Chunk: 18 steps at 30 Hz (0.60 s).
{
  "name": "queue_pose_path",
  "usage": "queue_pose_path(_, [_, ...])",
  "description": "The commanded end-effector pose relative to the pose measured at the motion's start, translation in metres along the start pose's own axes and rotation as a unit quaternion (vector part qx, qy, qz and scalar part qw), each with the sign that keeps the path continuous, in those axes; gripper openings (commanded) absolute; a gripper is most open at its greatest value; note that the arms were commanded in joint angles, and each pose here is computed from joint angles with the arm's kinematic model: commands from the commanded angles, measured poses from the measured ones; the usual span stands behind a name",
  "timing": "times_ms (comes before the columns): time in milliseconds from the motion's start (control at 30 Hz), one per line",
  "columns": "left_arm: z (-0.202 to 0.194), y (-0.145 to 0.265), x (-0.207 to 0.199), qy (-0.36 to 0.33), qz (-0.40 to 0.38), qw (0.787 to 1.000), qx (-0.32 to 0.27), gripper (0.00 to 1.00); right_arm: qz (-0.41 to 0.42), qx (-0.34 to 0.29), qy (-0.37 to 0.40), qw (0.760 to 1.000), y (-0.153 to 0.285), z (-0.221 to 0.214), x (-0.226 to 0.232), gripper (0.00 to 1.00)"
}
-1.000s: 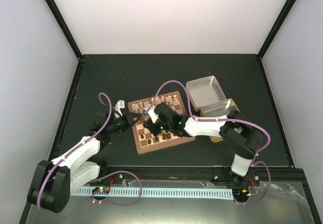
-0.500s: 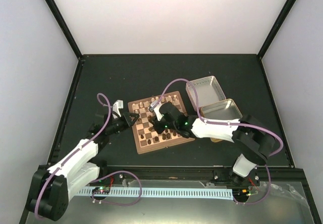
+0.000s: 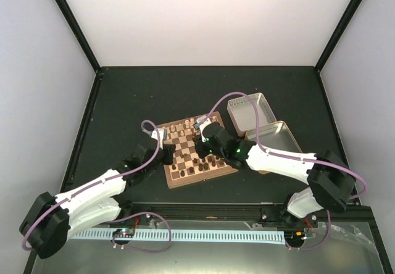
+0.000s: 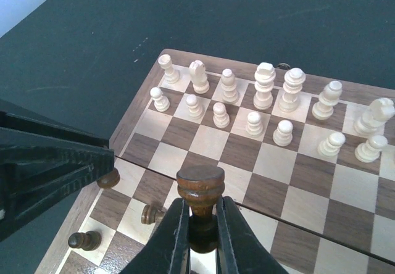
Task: Set up the chess pieces on the board
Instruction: Place the chess piece on the chessboard.
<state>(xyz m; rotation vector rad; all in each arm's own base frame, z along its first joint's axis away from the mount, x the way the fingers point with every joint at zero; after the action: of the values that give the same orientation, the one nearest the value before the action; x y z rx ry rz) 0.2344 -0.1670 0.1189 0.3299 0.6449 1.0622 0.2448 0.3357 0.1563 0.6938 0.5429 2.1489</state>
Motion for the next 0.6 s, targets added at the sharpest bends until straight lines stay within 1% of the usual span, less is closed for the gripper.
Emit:
queue_pose_path(0, [0.004,-0.006,0.019,-0.039,0.076,0.996,-0.041,0.02,-0.019,-0.009,-0.009,1.0,0.009,0.002,-0.009,0.02])
queue_pose_path(233, [-0.021,-0.018,0.028,-0.05,0.09,0.994,-0.017,0.06,-0.018,-0.017,-0.008,1.0,0.015,0.005,-0.01,0.03])
queue_pose_path(333, [-0.029,-0.019,0.03,-0.047,0.088,0.995,-0.014,0.1,-0.017,-0.018,-0.007,1.0,0.016,0.005,-0.009,0.03])
queue_pose_path(400, [-0.03,-0.017,0.03,-0.045,0.082,0.996,-0.015,0.16,-0.016,-0.018,-0.006,1.0,0.017,0.006,-0.009,0.03])
queue_pose_path(500, [-0.03,-0.012,0.028,-0.036,0.074,0.996,-0.016,0.31,-0.013,-0.019,-0.007,1.0,0.018,0.007,-0.008,0.03])
queue_pose_path(533, [-0.031,-0.01,0.028,-0.031,0.074,0.997,-0.01,0.39,-0.012,-0.019,-0.008,1.0,0.019,0.008,-0.008,0.04])
queue_pose_path(567, [-0.028,-0.006,0.026,-0.024,0.072,0.997,-0.011,0.51,-0.009,-0.021,-0.008,1.0,0.021,0.009,-0.007,0.04])
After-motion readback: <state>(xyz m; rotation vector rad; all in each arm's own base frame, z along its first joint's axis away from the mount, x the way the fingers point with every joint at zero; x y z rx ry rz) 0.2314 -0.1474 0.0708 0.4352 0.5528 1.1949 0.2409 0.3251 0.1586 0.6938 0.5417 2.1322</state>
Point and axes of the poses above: each gripper's point midway between its finger pads, its own y axis back along the fingers, its own x axis along the line the jaws close on, z = x × y, the point moved 2 cm from there along y, back along the fingers, and after that the axes turned 8 degrees about -y, right-handed, at the moved point
